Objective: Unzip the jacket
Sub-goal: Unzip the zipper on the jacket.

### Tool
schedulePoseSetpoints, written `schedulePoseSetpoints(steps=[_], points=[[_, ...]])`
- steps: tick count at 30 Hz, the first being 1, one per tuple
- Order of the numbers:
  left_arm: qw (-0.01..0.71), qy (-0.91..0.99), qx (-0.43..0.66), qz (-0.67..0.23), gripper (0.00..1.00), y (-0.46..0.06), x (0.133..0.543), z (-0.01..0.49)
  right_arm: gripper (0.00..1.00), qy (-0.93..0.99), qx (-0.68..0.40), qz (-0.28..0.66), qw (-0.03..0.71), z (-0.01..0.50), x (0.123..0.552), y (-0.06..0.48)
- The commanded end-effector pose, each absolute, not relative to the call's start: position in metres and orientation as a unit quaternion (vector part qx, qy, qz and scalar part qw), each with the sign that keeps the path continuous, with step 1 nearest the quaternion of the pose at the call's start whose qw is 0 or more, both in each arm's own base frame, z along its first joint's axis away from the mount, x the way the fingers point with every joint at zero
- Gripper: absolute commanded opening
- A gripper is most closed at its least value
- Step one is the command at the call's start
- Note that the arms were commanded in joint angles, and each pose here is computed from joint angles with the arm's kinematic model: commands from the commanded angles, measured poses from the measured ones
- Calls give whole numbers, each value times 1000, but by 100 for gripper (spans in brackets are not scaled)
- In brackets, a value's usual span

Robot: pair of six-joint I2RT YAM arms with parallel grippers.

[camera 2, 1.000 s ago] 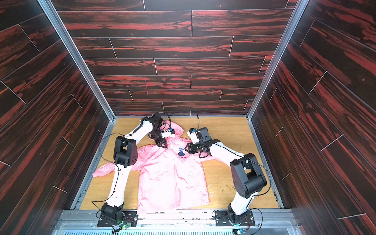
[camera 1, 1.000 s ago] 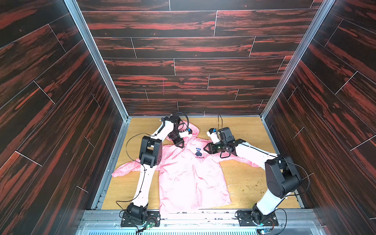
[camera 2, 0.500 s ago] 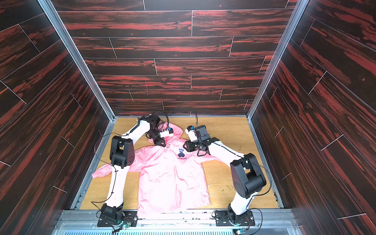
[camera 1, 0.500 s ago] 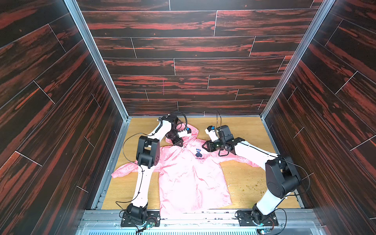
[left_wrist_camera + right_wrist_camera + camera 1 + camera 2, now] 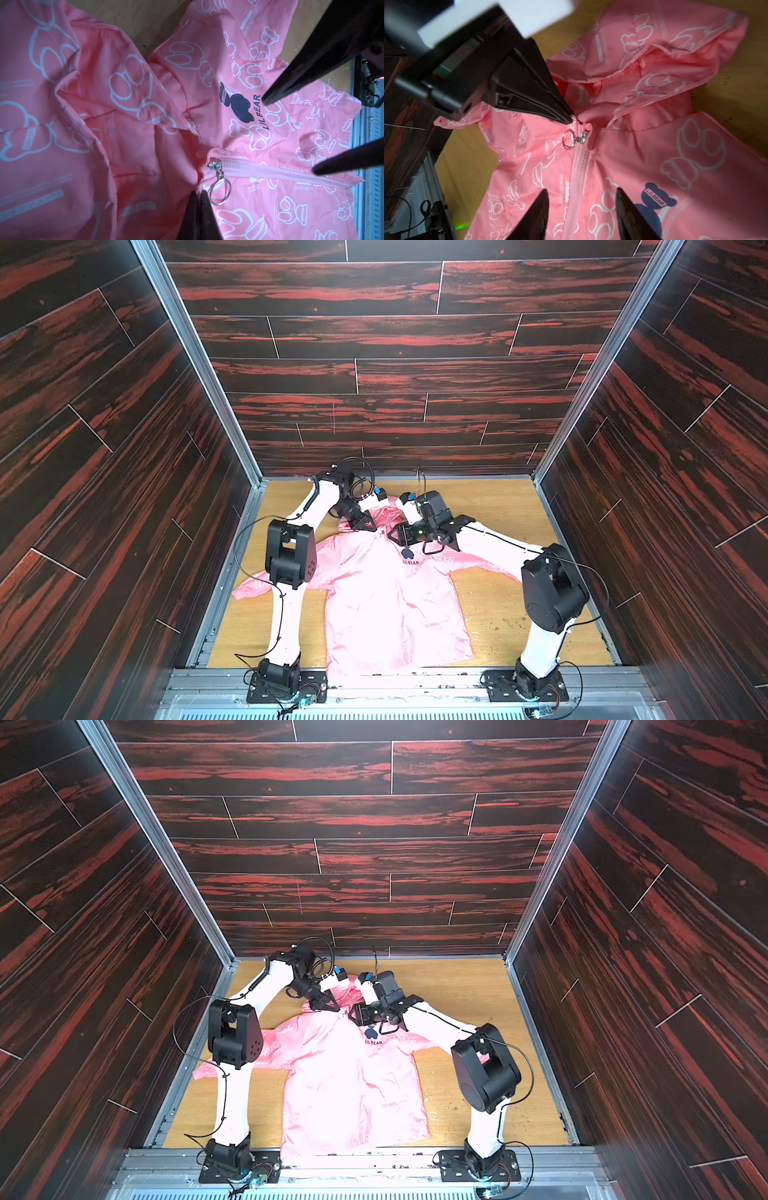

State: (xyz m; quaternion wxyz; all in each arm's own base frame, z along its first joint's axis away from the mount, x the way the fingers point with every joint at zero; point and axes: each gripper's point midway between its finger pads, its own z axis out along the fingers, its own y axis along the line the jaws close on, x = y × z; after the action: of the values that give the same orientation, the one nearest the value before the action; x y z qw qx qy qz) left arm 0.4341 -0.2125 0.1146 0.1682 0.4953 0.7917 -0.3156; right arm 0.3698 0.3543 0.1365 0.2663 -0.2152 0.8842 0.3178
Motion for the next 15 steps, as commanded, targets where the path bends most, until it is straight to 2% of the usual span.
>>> schedulePoseSetpoints(steps=[1, 11, 15], points=[[190, 771, 498, -348, 0, -216, 422, 143, 53, 892, -183, 336, 243, 129, 374, 363], [188, 765, 486, -378, 0, -215, 416, 150, 52, 912, -139, 332, 199, 108, 379, 375], [188, 764, 484, -384, 0, -216, 416, 150, 48, 911, -138, 332, 200, 113, 375, 378]])
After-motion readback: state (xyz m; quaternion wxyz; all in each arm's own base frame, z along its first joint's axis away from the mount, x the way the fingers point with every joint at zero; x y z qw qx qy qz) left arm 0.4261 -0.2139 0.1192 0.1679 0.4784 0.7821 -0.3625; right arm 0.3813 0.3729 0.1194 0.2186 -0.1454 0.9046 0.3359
